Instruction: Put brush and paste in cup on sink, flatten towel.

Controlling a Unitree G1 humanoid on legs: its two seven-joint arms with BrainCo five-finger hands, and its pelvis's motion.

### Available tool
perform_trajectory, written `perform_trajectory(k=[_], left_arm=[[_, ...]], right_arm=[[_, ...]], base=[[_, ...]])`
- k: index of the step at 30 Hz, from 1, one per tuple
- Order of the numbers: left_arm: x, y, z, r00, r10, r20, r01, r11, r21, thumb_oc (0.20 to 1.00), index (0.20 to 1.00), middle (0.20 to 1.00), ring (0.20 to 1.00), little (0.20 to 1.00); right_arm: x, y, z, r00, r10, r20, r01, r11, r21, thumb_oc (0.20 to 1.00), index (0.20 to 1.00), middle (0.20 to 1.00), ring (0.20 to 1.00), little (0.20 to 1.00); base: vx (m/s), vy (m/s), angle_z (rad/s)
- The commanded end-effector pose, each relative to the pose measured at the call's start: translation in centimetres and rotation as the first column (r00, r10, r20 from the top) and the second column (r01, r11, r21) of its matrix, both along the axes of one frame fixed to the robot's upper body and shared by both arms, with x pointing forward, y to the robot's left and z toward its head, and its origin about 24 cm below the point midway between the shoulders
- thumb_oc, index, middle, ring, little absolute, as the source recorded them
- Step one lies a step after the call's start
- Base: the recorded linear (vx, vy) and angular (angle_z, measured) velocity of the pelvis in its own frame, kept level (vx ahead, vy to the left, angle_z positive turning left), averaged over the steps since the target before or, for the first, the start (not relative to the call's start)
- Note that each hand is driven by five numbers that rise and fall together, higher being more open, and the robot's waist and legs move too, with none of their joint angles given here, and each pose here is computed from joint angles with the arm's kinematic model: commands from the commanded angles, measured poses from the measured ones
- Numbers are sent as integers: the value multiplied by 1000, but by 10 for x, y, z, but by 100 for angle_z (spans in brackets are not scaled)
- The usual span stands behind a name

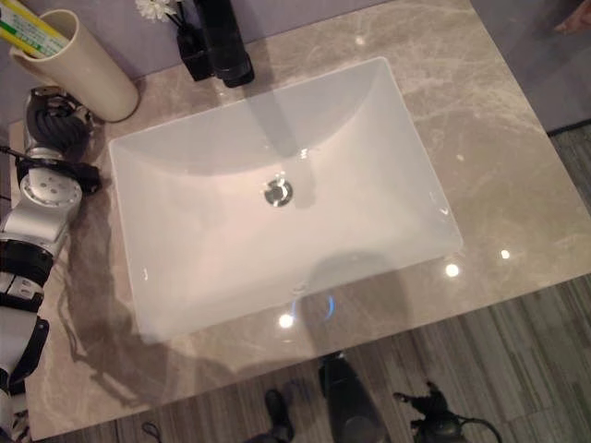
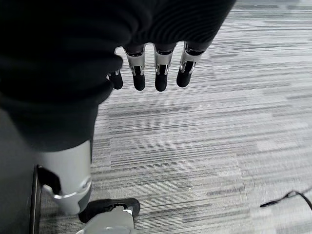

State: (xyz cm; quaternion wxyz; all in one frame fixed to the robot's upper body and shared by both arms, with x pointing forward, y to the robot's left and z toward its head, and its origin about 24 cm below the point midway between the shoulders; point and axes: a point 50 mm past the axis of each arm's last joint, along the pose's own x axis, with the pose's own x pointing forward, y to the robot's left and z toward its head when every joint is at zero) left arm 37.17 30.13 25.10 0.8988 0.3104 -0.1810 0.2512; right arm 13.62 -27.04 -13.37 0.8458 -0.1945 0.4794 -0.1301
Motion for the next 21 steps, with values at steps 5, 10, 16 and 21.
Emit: perform_trajectory(k=[5,10,16,21], left_arm=[[9,-30,-1,993,-109,54,111,993,-33,200,200,200,200,200],[12,-35,-4,992,-120,45,122,992,-42,200,200,200,200,200],[15,-43,-6,988,-150,33,151,988,-36,200,200,200,200,200],[14,-40,-9,990,-140,32,142,989,-52,200,200,200,200,200]], right_arm=[[-17,-4,-5,998,11,-60,-13,999,-43,1000,1000,1000,1000,1000],[-27,-9,-7,995,-21,-100,15,998,-59,1000,1000,1000,1000,1000],[-27,-14,-6,994,-44,-99,37,997,-64,1000,1000,1000,1000,1000],[-20,-11,-4,997,-45,-69,41,998,-54,1000,1000,1000,1000,1000]], base=[[-3,3,-1],[0,0,0],[0,0,0],[-32,18,-1]])
